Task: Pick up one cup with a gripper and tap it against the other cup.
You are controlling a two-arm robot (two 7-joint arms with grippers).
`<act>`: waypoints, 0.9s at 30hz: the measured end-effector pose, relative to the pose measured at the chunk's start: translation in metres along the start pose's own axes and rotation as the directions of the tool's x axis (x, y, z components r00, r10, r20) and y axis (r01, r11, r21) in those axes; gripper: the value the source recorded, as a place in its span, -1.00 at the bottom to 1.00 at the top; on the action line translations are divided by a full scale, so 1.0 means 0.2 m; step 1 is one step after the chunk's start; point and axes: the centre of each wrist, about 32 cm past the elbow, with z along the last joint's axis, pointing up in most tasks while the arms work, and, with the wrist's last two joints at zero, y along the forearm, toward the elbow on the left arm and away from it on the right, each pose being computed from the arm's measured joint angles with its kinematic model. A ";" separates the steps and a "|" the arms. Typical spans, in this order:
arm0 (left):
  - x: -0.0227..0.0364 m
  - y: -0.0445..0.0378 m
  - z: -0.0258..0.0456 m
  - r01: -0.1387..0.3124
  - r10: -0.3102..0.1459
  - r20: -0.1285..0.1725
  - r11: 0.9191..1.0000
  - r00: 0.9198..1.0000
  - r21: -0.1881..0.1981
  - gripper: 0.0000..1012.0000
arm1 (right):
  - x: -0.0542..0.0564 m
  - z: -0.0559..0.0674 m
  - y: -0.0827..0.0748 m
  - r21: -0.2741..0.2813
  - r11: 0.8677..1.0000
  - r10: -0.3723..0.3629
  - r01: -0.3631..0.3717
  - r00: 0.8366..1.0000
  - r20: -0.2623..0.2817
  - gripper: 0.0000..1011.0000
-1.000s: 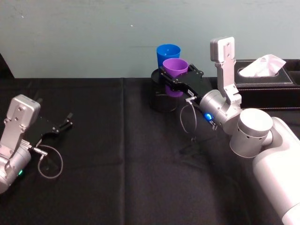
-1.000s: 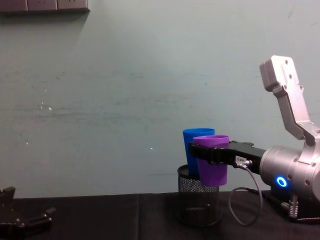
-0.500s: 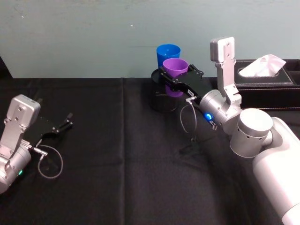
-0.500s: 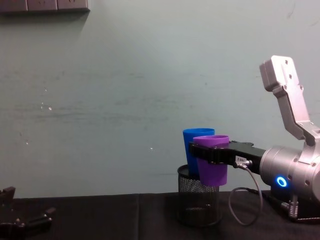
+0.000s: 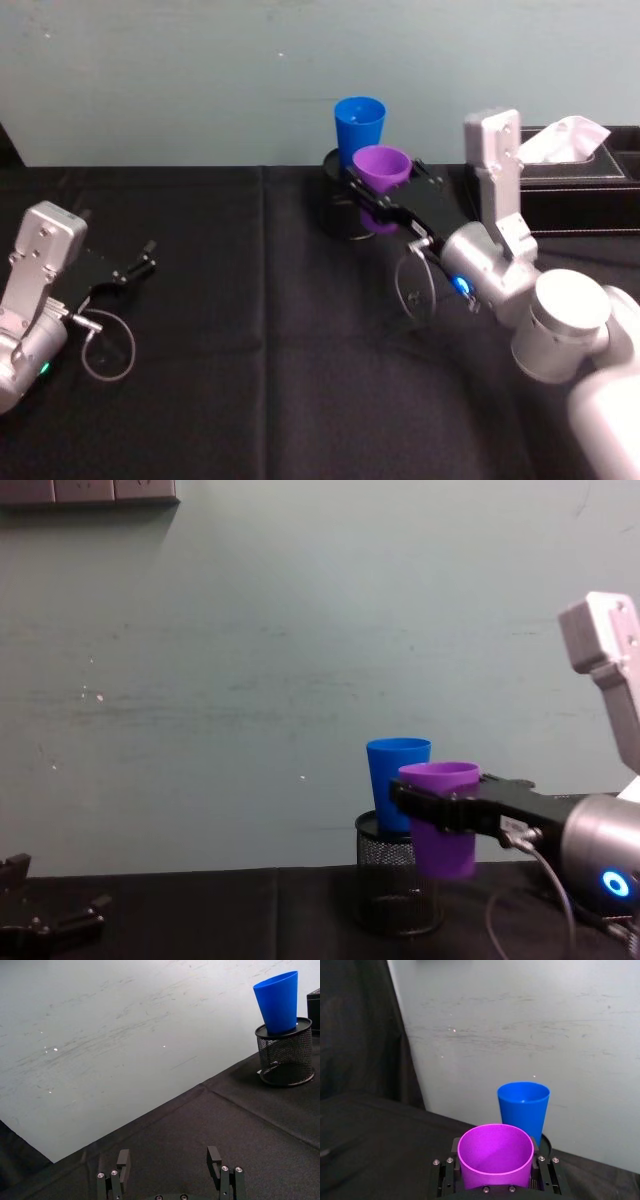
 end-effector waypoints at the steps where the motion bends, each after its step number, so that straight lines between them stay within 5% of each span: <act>1: 0.000 0.000 0.000 0.000 0.000 0.000 1.000 1.000 0.000 0.98 | -0.01 -0.01 -0.04 0.004 1.000 0.004 -0.004 1.000 0.005 0.48; 11: 0.000 0.000 0.000 0.000 0.000 0.000 1.000 1.000 0.000 0.98 | -0.08 -0.13 -0.27 0.059 0.998 0.012 -0.014 0.999 0.037 0.48; 14: 0.000 0.000 0.000 0.000 0.000 0.000 1.000 1.000 0.000 0.98 | -0.10 -0.22 -0.33 0.095 0.995 0.002 -0.007 0.998 0.055 0.48; 21: 0.000 0.000 0.000 0.000 0.000 0.000 1.000 1.000 0.000 0.98 | -0.13 -0.38 -0.36 0.084 0.996 0.001 -0.003 1.000 0.029 0.48; 27: 0.000 0.000 0.000 0.000 0.000 0.000 1.000 1.000 0.000 0.98 | -0.14 -0.46 -0.36 0.055 0.998 0.006 -0.007 1.000 0.011 0.48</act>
